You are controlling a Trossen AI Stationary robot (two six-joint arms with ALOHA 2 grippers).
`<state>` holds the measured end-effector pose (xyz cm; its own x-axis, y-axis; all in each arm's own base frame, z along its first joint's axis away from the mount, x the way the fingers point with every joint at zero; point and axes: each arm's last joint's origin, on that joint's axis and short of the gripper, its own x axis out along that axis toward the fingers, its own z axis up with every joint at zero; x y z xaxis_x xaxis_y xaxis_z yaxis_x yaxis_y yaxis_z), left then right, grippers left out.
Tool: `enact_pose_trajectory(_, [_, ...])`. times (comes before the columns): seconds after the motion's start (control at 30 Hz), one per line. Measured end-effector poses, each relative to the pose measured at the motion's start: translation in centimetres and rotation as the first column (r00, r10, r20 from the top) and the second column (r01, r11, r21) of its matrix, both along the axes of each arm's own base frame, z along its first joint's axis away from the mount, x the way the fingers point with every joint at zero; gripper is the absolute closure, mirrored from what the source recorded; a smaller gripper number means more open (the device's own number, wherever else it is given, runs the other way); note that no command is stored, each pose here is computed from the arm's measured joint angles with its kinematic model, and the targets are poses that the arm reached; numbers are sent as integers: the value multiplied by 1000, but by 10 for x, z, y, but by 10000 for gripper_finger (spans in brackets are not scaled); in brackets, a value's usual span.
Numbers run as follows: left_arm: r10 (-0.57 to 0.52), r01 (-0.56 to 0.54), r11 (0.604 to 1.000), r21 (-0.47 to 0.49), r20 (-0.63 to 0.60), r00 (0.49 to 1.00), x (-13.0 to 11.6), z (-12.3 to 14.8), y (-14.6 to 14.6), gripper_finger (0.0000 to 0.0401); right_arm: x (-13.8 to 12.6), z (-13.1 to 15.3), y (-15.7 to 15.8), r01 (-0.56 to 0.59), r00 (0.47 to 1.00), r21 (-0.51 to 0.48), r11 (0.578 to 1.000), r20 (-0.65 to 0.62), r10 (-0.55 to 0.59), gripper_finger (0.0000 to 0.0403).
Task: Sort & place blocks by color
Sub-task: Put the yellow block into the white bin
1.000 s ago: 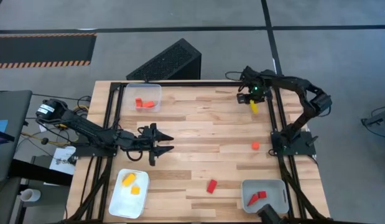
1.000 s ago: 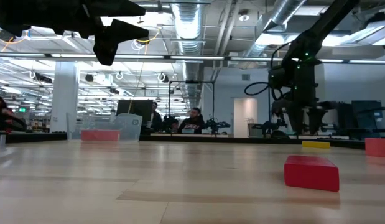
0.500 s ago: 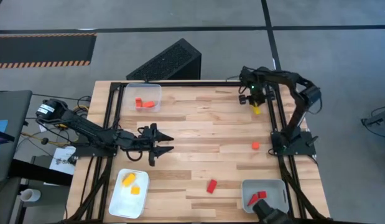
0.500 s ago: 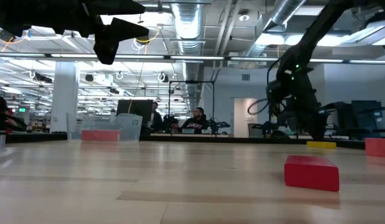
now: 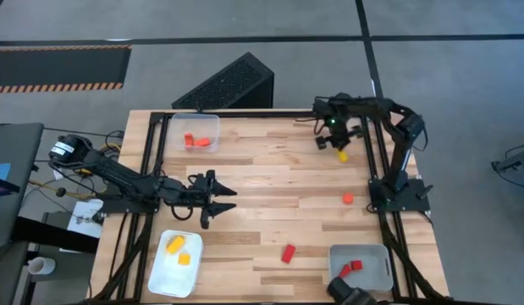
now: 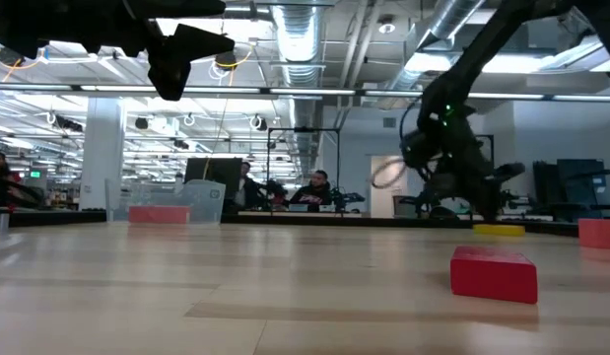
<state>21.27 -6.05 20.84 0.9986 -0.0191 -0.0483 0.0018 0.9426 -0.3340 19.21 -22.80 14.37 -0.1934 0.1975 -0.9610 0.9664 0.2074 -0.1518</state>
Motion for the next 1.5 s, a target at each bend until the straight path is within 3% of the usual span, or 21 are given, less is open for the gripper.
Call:
enact_pose_trajectory(0.27, [4,-4,1000,-5,1,1000,0,0,0,216,34,37,23,-88,937,-81,993,331,110,362])
enact_pose_trajectory(0.37, [3,-3,1000,11,0,1000,0,0,0,216,47,52,32,-229,862,-200,953,413,294,362])
enact_pose_trajectory(0.43, [1,-1,999,44,-5,1000,0,-1,0,216,52,62,41,-334,805,-273,902,416,423,362])
enact_pose_trajectory(0.53, [1,0,999,46,-18,1000,0,-2,0,216,57,72,55,-398,786,-360,844,341,516,362])
enact_pose_trajectory(0.67, [1,0,999,44,-17,1000,0,-2,0,216,59,73,61,-409,771,-344,845,366,522,340])
enact_pose_trajectory(0.77, [2,-1,1000,31,-18,1000,0,-2,0,216,56,69,60,-419,773,-333,845,357,524,290])
enact_pose_trajectory(0.9, [-4,4,1000,5,-26,1000,0,-3,0,216,49,60,58,-428,794,-333,840,305,526,192])
enact_pose_trajectory(1.1, [4,-2,1000,25,-55,998,0,-6,0,216,31,38,42,-358,824,-359,862,313,472,73])
enact_pose_trajectory(1.27, [5,-3,1000,25,-66,998,-1,-7,0,216,13,20,39,-324,863,-338,884,276,422,44])
enact_pose_trajectory(1.5, [37,-35,999,29,-65,997,0,-7,1,216,-1,6,43,-295,898,-296,909,241,369,67])
